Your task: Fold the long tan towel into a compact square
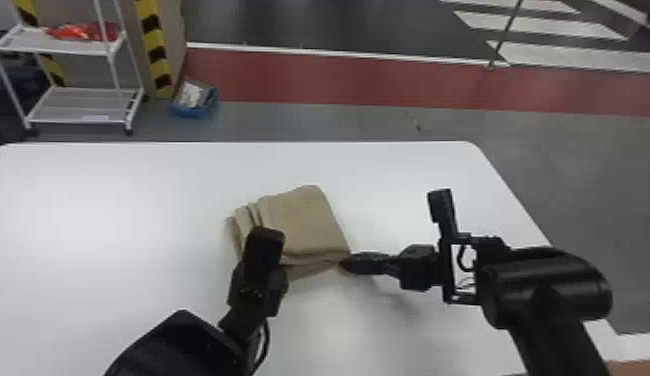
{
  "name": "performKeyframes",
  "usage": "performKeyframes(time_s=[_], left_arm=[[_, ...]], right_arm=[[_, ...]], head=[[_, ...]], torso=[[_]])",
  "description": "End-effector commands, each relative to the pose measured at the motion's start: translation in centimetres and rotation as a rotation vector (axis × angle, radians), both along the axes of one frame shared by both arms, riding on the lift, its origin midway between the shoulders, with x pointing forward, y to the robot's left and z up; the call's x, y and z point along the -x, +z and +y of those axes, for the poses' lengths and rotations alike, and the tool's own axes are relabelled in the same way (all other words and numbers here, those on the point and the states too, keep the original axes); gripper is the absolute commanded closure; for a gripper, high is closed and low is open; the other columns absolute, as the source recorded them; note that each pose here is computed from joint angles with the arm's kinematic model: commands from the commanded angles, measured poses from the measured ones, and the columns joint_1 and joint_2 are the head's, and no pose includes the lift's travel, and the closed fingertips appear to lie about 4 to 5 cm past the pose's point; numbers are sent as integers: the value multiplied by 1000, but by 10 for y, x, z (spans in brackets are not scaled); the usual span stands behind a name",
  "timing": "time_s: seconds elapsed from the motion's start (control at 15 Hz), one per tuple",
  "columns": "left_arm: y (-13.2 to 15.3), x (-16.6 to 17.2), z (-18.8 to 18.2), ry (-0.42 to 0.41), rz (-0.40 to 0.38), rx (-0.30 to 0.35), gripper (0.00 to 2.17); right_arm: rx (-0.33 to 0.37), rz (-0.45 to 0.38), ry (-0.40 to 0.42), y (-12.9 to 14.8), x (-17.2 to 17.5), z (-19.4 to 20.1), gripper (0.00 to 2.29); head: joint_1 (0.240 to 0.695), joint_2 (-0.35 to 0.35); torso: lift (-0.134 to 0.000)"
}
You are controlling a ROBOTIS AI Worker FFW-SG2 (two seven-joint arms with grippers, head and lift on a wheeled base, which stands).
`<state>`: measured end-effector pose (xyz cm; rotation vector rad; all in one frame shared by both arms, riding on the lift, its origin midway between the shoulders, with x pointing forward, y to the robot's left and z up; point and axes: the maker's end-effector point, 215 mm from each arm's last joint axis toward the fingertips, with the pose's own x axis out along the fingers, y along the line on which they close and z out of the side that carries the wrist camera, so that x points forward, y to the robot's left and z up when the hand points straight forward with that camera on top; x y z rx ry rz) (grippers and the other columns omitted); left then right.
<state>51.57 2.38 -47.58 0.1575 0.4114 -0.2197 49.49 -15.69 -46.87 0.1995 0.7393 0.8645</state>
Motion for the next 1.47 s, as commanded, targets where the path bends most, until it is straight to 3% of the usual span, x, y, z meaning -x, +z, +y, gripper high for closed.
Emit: performKeyframes(time_s=[0.0, 0.2, 0.53, 0.8, 1.0, 1.13, 1.2, 1.4], left_arm=[[12, 7, -5, -9, -8, 23, 2142], [37, 24, -13, -26, -21, 52, 2098], [59, 50, 18, -14, -23, 36, 2078], [73, 65, 45, 2, -30, -2, 2078], [86, 73, 61, 15, -40, -32, 2078], [94, 65, 74, 30, -63, -47, 2078], [101, 56, 77, 33, -90, -42, 2078], [103, 26, 91, 26, -127, -11, 2078]], right_arm=[[11, -19, -19, 1, -7, -2, 2206], [30, -35, -43, 5, -17, -4, 2206], [61, -18, -91, 4, -47, -10, 2206], [115, -11, -151, 12, -92, -35, 2206], [177, -51, -195, 30, -133, -55, 2206], [139, -52, -216, 38, -135, -59, 2206], [80, -77, -245, 53, -134, -66, 2209], [-29, -179, -362, 84, -108, -140, 2206]], head=[[695, -145], [695, -155], [695, -151], [695, -136], [695, -134], [695, -133], [695, -130], [695, -135]], torso=[[-125], [-125], [-125], [-125], [-125], [-125], [-125], [-125]])
